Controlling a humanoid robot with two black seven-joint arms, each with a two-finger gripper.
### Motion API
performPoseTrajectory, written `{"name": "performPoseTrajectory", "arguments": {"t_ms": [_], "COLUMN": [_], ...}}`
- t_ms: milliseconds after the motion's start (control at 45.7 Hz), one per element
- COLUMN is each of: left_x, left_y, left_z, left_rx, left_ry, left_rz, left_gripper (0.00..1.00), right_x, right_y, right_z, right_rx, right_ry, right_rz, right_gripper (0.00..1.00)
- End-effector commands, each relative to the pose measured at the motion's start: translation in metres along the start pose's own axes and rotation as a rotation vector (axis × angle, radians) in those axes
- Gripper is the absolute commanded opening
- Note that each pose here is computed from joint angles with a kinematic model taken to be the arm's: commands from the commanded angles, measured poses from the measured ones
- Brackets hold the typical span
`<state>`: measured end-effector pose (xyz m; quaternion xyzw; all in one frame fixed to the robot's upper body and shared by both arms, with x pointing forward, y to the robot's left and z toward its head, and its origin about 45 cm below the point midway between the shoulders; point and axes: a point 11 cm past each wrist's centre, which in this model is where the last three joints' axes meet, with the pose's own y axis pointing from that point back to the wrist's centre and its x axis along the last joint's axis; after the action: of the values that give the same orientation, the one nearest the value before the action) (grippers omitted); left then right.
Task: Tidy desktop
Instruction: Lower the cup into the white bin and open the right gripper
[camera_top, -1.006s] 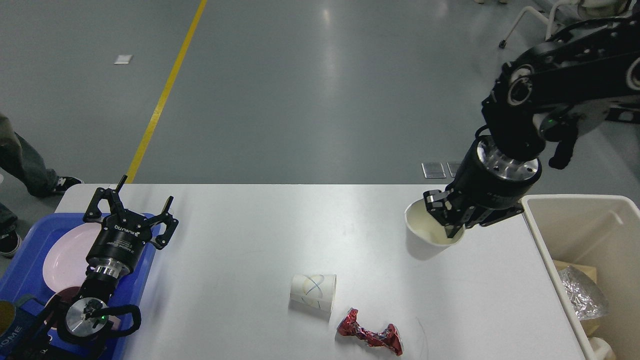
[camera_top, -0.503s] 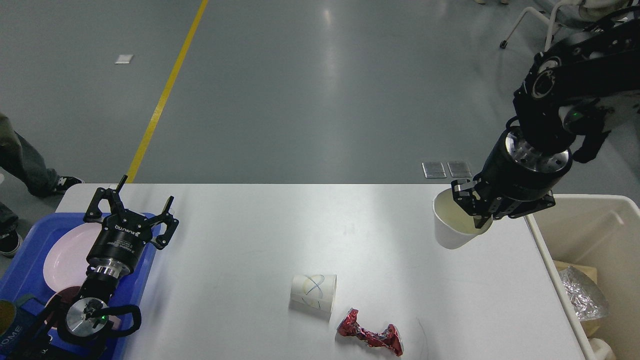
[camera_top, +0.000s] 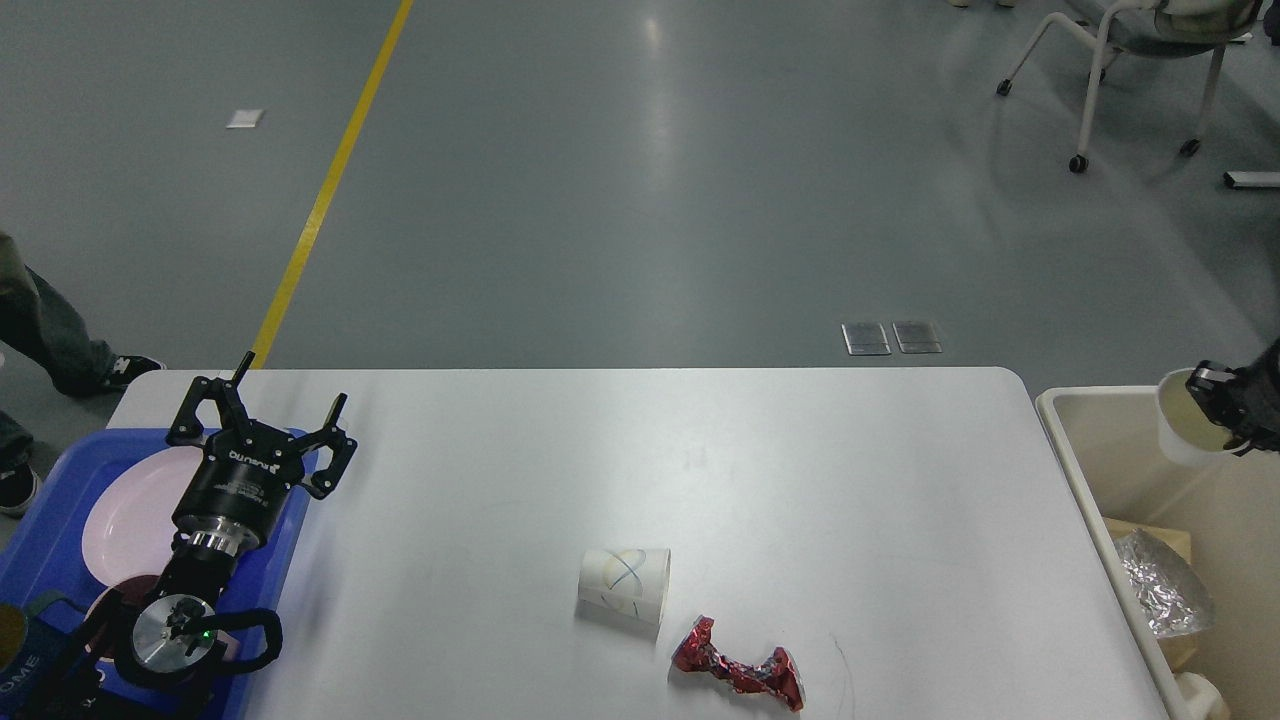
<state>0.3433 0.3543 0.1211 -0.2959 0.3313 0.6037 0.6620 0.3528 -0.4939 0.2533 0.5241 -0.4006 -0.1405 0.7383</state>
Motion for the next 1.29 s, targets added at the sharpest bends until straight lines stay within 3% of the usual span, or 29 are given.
{"name": "performPoseTrajectory", "arguments": {"t_ms": [0, 197, 481, 634, 1137, 1159, 1181, 1247, 1268], "left_x": [0.000, 0.000, 0.000, 0.000, 0.000, 0.000, 0.000, 0.000, 0.000], "left_y": [0.000, 0.000, 0.000, 0.000, 0.000, 0.000, 0.000, 0.000, 0.000], "left_z": [0.000, 0.000, 0.000, 0.000, 0.000, 0.000, 0.000, 0.000, 0.000], "left_rx": [0.000, 0.000, 0.000, 0.000, 0.000, 0.000, 0.000, 0.000, 0.000], "left_ry": [0.000, 0.000, 0.000, 0.000, 0.000, 0.000, 0.000, 0.000, 0.000], "left_rz": [0.000, 0.000, 0.000, 0.000, 0.000, 0.000, 0.000, 0.000, 0.000], "left_gripper": [0.96, 0.96, 0.96, 0.96, 0.96, 0.96, 0.96, 0.96, 0.96], "right_x": [0.001, -0.021, -0.082, -0.118, -0.135, -0.134, -0.133, -0.124, -0.123], "right_y": [-0.049, -0.114, -0.176, -0.190, -0.196, -0.196, -0.195, -0.191, -0.190], "right_z": [0.032, 0.078, 0.071, 0.064, 0.072, 0.071, 0.071, 0.069, 0.068], "right_rx": [-0.046, -0.144, -0.171, -0.163, -0.181, -0.181, -0.179, -0.172, -0.171], "right_ry": [-0.111, -0.181, -0.136, -0.114, -0.094, -0.090, -0.091, -0.105, -0.111], "right_rz": [0.085, 0.206, 0.415, 0.450, 0.463, 0.471, 0.483, 0.535, 0.547], "right_gripper": [0.00, 0.00, 0.00, 0.00, 0.00, 0.11, 0.30, 0.94, 1.00]}}
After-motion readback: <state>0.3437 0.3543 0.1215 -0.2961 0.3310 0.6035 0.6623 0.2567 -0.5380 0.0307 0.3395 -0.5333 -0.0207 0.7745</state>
